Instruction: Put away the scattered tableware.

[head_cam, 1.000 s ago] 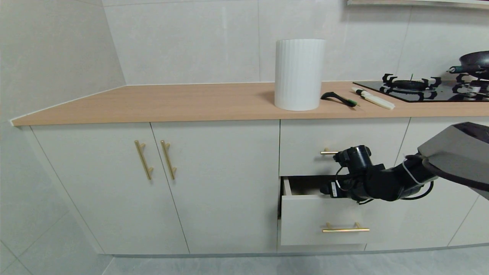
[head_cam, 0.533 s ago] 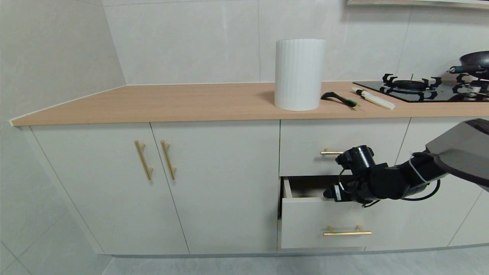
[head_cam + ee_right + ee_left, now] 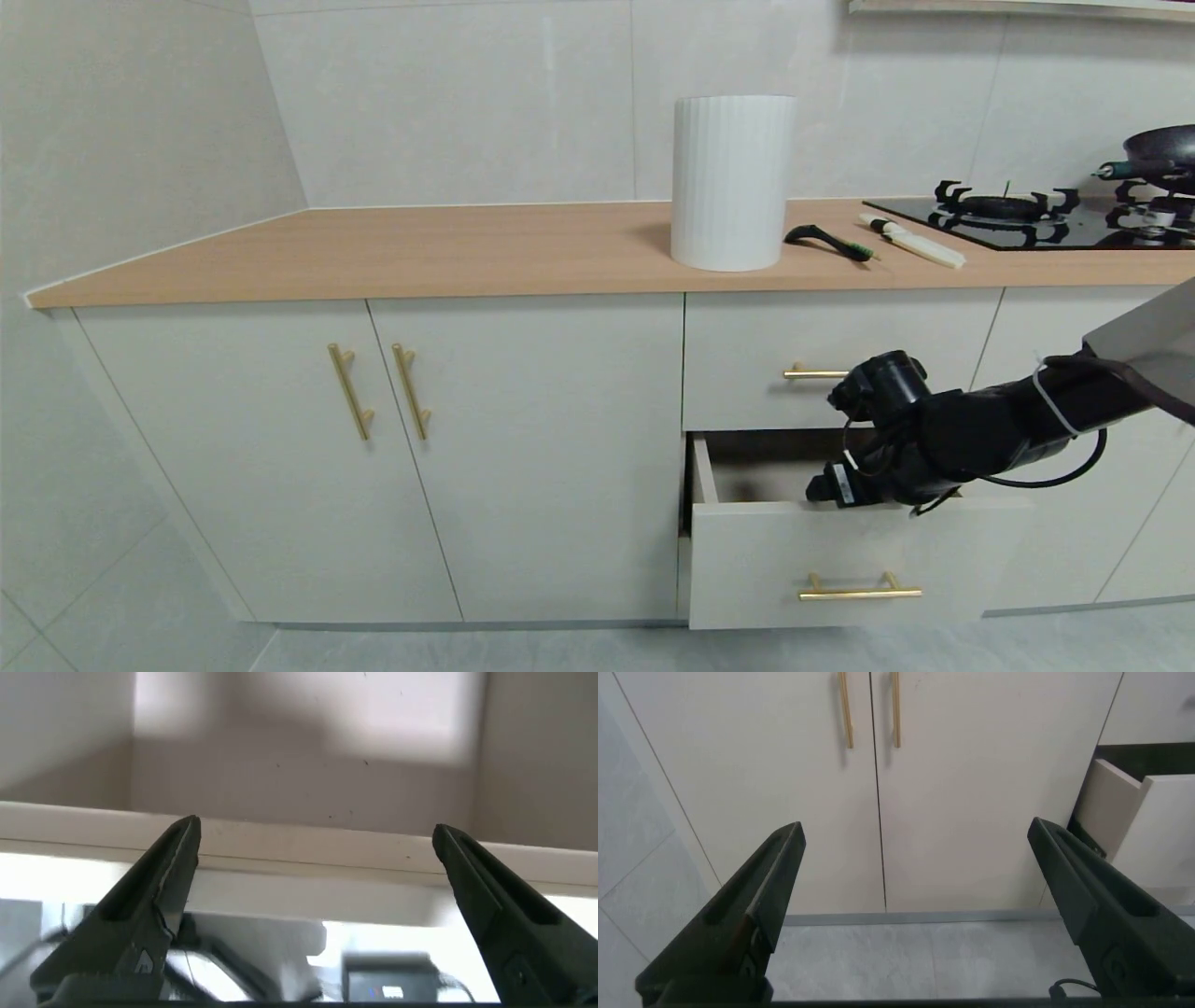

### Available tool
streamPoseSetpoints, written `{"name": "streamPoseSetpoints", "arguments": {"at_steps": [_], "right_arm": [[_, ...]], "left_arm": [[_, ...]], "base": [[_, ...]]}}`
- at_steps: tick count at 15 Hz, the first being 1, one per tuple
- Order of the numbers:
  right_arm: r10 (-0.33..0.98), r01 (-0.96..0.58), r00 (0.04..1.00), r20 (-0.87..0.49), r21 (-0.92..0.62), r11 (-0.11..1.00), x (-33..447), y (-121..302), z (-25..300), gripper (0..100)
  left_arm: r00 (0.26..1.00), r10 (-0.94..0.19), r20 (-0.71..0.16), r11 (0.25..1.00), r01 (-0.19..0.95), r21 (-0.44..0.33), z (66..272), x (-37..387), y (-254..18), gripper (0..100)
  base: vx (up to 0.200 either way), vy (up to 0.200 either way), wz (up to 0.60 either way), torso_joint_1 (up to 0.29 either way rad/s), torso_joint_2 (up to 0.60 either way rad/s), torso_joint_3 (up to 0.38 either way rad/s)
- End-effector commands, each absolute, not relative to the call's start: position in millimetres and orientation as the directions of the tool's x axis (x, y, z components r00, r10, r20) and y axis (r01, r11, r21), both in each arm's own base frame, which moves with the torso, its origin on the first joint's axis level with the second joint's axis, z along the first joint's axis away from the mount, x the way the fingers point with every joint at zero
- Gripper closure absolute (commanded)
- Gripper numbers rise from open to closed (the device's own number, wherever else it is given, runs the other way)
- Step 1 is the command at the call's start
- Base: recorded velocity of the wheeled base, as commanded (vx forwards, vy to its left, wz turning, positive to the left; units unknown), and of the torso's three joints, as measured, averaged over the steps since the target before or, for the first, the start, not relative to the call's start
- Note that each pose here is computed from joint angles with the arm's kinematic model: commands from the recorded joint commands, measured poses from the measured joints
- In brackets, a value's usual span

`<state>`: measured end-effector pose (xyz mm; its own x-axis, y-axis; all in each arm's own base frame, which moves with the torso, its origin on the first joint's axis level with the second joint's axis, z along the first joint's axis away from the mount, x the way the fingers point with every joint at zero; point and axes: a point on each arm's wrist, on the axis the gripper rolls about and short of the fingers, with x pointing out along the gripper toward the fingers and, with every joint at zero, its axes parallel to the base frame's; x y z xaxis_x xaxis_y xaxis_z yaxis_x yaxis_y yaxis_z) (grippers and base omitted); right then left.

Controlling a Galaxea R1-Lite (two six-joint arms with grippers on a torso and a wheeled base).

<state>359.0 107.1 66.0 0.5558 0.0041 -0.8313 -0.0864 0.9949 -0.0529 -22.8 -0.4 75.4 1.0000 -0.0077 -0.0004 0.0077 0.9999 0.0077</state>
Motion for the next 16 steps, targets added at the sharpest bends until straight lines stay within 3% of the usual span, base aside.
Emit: {"name": "streamPoseSetpoints", "arguments": {"at_steps": [1,8,12,16], "right_arm": [[0.004,-0.099,0.551,-0.835,-0.061,0.993,356,107,71,0],[-0.018,-0.164,0.446,-0.895,-0.101,0.981,330,110,82,0],[-0.060,-0.223,0.323,-0.944,-0.137,0.965,309,112,77,0],[-0.062,-0.271,0.307,-0.950,-0.149,0.951,287,109,82,0]], "left_arm": [[1.000,-0.008,-0.002,1.000,0.008,0.008,75,-23,0,0],[1.000,-0.008,0.000,1.000,0.008,0.008,75,-23,0,0],[1.000,-0.006,0.000,1.000,0.006,0.008,75,-23,0,0],[1.000,-0.008,0.000,1.000,0.008,0.009,75,-23,0,0]], "base": [[0.000,0.000,0.00,0.000,0.00,0.000],[0.000,0.000,0.00,0.000,0.00,0.000],[0.000,0.000,0.00,0.000,0.00,0.000],[0.000,0.000,0.00,0.000,0.00,0.000]]}}
